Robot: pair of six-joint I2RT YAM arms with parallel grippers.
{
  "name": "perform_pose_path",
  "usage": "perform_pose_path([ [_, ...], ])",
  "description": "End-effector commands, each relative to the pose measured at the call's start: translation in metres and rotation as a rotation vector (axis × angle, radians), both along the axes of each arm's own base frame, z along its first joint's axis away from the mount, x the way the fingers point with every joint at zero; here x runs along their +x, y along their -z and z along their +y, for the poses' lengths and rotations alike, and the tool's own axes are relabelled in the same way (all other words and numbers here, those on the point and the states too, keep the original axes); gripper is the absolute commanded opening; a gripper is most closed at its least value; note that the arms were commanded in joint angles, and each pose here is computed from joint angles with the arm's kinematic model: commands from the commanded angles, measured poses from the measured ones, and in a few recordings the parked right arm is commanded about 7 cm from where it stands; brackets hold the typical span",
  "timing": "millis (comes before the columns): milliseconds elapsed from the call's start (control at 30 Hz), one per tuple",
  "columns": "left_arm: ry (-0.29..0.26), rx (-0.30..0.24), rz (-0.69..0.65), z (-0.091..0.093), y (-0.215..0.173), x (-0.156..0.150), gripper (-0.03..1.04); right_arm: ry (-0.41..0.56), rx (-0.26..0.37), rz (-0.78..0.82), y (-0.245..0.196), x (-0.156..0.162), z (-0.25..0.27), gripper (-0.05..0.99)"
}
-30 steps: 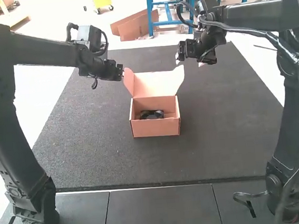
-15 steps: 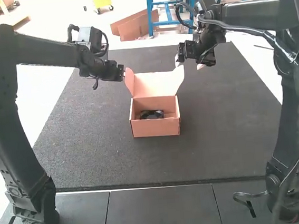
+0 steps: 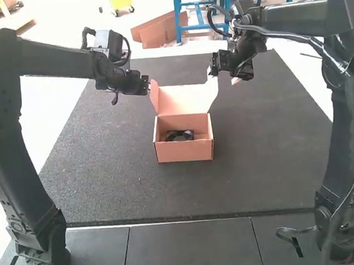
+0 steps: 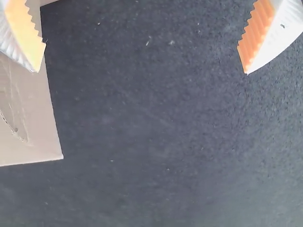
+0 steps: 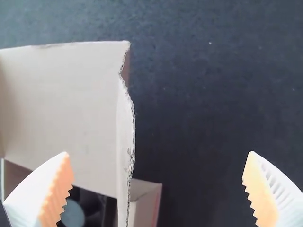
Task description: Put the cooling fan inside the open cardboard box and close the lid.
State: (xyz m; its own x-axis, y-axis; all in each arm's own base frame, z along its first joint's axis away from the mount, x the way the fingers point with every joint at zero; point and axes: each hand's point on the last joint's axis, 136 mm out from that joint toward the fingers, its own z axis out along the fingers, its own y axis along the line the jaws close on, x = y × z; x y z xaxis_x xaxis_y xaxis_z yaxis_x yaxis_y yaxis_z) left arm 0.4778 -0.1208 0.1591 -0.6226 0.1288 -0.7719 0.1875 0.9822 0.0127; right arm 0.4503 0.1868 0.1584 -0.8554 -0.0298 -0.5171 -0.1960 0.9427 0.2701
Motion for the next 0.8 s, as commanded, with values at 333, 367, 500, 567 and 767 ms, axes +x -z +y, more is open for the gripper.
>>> perform_pose_path([
  [333, 0.038, -0.049, -0.015, -0.021, -0.011, 0.005, 0.97, 0.012, 0.030, -0.014, -0.009, 0.011, 0.000, 0.80],
  [367, 0.039, -0.051, -0.016, -0.022, -0.011, 0.005, 0.97, 0.012, 0.030, -0.014, -0.009, 0.011, 0.000, 0.80],
  [500, 0.042, -0.050, -0.015, -0.024, -0.011, 0.004, 0.97, 0.013, 0.038, -0.012, -0.009, 0.011, 0.001, 0.73],
  [567, 0.041, -0.052, -0.014, -0.024, -0.011, 0.004, 0.97, 0.011, 0.046, -0.005, -0.009, 0.010, 0.003, 0.69],
  [767, 0.041, -0.051, -0.011, -0.023, -0.010, 0.004, 0.97, 0.002, 0.055, -0.003, -0.009, 0.009, 0.006, 0.45],
])
